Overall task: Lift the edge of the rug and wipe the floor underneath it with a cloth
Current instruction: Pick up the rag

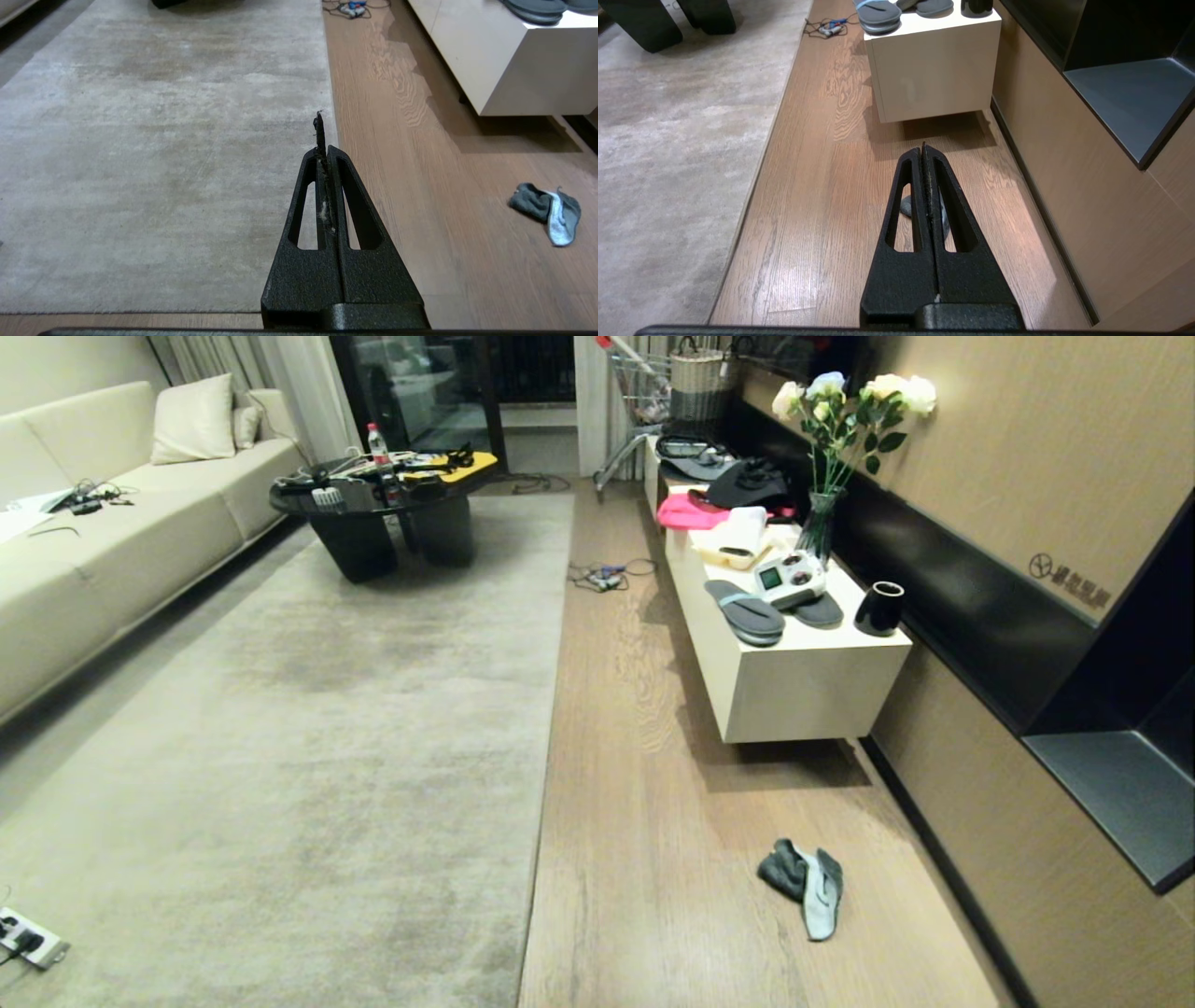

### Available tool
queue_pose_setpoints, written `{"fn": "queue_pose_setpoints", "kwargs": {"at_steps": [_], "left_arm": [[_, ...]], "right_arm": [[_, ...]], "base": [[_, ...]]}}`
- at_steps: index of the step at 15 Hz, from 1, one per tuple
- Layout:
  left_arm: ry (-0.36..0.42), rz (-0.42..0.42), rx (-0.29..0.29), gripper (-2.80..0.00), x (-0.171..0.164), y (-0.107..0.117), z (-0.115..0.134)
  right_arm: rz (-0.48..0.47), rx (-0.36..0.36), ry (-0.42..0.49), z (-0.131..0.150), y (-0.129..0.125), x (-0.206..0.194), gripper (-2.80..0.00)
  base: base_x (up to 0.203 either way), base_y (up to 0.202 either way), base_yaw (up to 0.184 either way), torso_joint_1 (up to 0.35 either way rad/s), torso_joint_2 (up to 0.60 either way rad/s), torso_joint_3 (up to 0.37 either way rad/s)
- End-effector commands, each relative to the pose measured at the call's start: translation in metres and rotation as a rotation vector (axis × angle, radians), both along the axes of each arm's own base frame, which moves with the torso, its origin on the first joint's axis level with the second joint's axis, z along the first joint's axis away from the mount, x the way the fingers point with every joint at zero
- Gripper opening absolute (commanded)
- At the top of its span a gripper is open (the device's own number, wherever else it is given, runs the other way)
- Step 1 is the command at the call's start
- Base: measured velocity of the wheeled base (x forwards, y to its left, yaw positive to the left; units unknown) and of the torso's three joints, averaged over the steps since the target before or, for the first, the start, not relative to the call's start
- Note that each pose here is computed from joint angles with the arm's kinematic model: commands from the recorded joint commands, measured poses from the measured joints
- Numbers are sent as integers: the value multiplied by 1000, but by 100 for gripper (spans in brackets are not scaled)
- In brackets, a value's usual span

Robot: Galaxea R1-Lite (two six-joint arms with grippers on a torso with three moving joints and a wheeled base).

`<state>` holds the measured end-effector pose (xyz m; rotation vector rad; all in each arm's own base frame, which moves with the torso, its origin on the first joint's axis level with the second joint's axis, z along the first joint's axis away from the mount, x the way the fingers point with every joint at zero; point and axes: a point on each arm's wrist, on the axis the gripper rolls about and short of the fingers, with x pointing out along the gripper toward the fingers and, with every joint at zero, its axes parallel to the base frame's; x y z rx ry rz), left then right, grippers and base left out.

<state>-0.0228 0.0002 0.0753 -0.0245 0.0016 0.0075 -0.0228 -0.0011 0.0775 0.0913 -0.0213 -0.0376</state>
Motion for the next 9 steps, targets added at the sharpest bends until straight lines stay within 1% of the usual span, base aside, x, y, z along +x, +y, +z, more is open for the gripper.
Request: {"fn": "queue_pose_setpoints", "kwargs": {"at_steps": [1, 9], "left_arm": [[1, 0, -2, -280, 0, 0, 0], [1, 0, -2, -280, 0, 0, 0]], "right_arm": [[0, 1, 1, 0, 0, 0, -280], [0, 1, 1, 0, 0, 0, -280]], "base": [[0, 0, 0, 0, 2, -93], [0, 0, 0, 4, 3, -183]]}}
